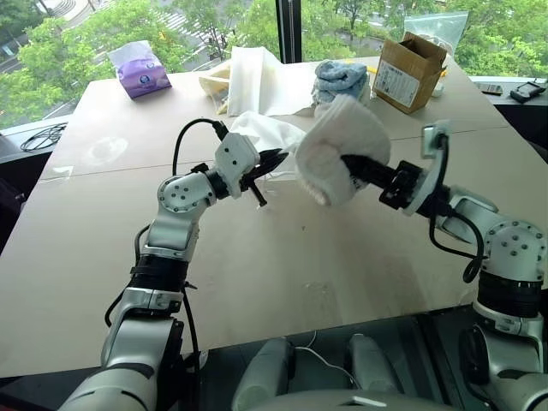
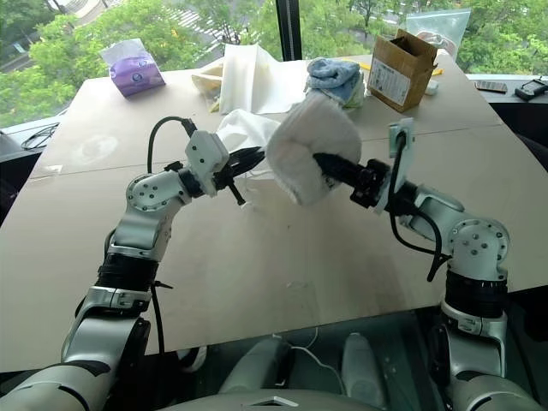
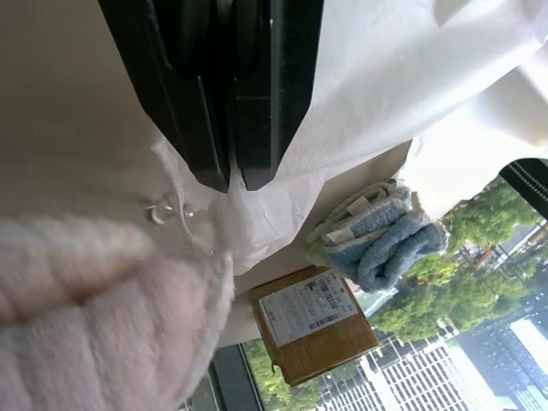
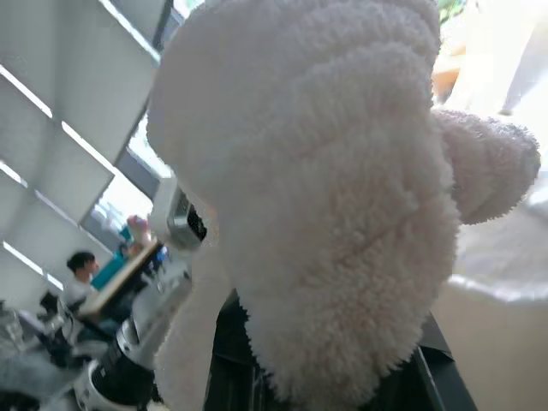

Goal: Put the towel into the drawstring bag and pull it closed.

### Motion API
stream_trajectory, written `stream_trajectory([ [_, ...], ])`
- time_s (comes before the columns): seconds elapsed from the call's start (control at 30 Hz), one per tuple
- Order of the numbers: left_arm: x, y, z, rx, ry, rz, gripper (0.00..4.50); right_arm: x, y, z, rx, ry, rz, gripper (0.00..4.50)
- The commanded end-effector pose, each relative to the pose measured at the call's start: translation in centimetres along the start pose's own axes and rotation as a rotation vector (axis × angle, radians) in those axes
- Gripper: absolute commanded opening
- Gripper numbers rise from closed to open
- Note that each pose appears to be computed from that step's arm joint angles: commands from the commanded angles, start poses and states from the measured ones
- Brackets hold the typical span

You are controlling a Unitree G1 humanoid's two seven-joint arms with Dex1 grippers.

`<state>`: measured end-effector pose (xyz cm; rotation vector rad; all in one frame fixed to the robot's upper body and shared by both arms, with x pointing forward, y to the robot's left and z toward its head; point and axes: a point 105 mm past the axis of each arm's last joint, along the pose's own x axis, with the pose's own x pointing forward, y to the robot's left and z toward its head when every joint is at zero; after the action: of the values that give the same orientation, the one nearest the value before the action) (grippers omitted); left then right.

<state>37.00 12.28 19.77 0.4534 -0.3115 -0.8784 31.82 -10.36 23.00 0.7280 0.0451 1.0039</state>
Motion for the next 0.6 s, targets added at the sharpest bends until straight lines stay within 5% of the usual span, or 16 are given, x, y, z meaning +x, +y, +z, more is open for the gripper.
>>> stream_trajectory([
  [0.03, -0.3, 0.7, 1.4, -0.089, -0.083, 0.029, 0.00, -0.1, 0.4, 2.0, 0.064, -0.189, 0.029, 0.04],
  [0.27, 0.2, 1.4, 2.7, -0.361, -0.139, 0.074, 0.00, 2.4, 0.3, -1.4, 0.098, -0.206, -0.001, 0.04],
  [0.43, 0.5, 1.6, 2.6, -0.418, -0.110, 0.094, 0.00, 2.0, 1.7, -1.1, 0.121, -0.287, 0.059, 0.04],
  [0.6, 0.9, 2.0, 2.6, -0.446, -0.111, 0.131, 0.00, 0.9, 3.4, -2.9, 0.126, -0.227, 0.112, 0.04],
])
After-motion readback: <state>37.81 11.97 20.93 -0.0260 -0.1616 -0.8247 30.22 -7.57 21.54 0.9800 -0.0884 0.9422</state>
